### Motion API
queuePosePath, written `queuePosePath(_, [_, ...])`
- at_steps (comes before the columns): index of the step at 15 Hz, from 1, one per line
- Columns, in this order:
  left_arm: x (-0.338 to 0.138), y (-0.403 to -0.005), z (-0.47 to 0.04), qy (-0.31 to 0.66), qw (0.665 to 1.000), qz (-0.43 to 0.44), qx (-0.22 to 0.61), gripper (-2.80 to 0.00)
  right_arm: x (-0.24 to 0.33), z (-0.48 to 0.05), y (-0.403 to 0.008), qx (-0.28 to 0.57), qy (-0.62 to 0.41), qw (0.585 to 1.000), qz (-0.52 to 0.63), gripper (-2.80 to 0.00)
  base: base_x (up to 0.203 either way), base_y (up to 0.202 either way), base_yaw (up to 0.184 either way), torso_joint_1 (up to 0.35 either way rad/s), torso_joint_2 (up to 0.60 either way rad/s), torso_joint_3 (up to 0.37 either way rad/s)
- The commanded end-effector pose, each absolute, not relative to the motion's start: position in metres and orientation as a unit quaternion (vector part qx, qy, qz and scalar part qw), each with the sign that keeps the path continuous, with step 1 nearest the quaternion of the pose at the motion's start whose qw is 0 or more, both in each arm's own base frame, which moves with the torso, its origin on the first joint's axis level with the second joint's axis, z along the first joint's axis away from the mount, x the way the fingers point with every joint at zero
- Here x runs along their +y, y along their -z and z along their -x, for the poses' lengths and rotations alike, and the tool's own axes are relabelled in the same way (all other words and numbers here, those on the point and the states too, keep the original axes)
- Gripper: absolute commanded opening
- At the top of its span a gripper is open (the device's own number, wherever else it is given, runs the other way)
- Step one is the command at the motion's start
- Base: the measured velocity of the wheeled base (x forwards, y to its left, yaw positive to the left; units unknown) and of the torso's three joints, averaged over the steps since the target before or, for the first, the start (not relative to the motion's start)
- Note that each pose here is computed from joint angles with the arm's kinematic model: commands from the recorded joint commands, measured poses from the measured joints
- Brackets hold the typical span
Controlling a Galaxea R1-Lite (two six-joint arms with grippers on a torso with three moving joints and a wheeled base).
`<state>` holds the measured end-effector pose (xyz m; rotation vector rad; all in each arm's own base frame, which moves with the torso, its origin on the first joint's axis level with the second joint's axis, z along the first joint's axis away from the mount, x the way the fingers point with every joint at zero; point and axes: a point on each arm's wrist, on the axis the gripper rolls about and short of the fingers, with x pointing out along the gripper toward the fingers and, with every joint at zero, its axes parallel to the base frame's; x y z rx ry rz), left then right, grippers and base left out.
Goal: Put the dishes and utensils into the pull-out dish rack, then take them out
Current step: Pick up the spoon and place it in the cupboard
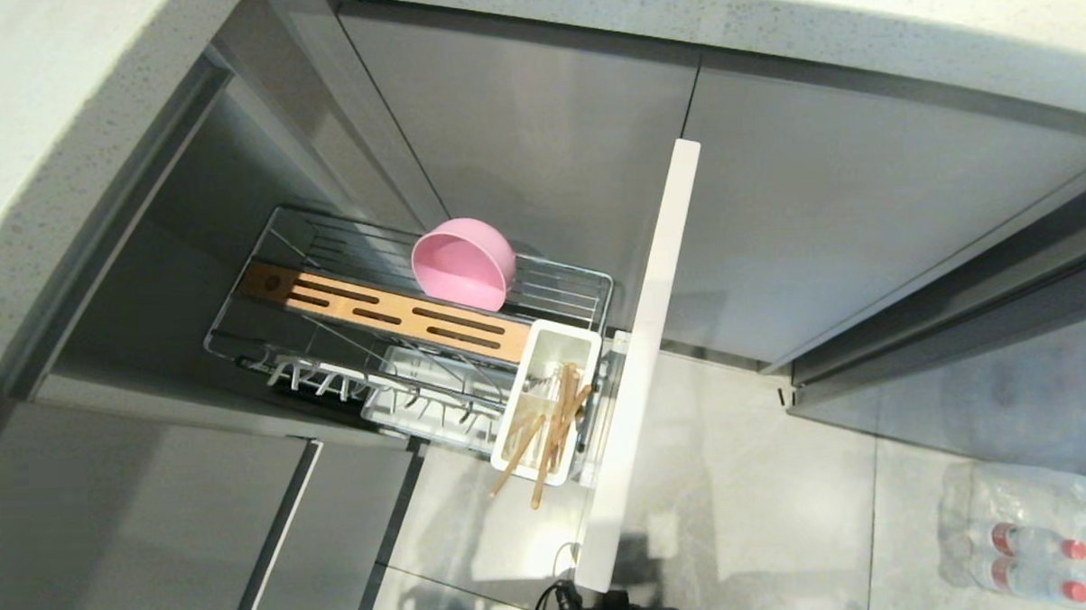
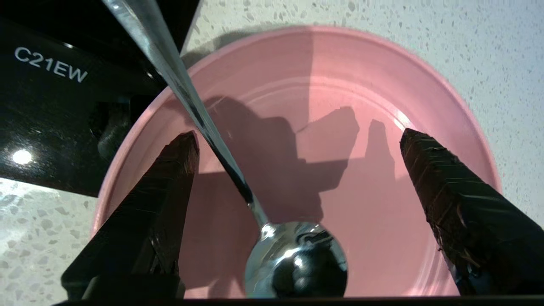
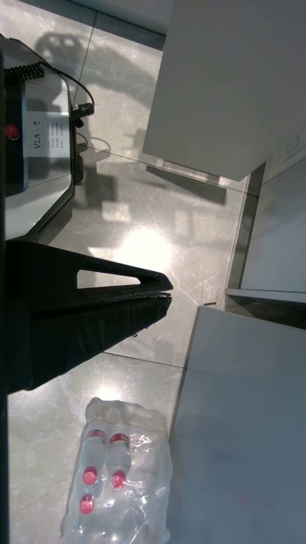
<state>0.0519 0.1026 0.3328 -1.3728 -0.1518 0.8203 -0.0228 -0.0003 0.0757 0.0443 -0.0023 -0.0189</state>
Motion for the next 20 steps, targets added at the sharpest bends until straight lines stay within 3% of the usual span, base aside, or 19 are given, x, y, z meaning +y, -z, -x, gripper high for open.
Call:
queuePosePath(1, [0.104, -0.331, -0.053, -0.368, 0.689, 0.621, -0.066, 0.0, 0.0, 0.023, -0.076, -0.002, 0.009, 1.0, -0.022, -2.8, 0.0, 0.0, 0.0, 0.0, 0.0, 0.0])
queuePosePath(4, [0.104, -0.331, -0.052, -0.369, 0.69, 0.62, -0.065, 0.0, 0.0, 0.023, -0.076, -0.001, 0.009, 1.0, -0.022, -2.8, 0.0, 0.0, 0.0, 0.0, 0.0, 0.0])
queuePosePath(5, [0.104, -0.331, -0.052, -0.369, 0.689, 0.62, -0.065, -2.8, 0.0, 0.023, -0.076, -0.001, 0.009, 1.0, -0.022, -2.8, 0.0, 0.0, 0.0, 0.0, 0.0, 0.0])
queuePosePath(16, [0.1, -0.333, -0.051, -0.366, 0.695, 0.614, -0.069, -2.8, 0.0, 0.023, -0.076, -0.001, 0.01, 1.0, -0.022, -2.8, 0.0, 0.0, 0.0, 0.0, 0.0, 0.0])
queuePosePath(20, [0.089, -0.353, -0.047, -0.35, 0.723, 0.587, -0.1, -2.8, 0.0, 0.023, -0.076, -0.001, 0.009, 1.0, -0.022, -2.8, 0.0, 0.0, 0.0, 0.0, 0.0, 0.0])
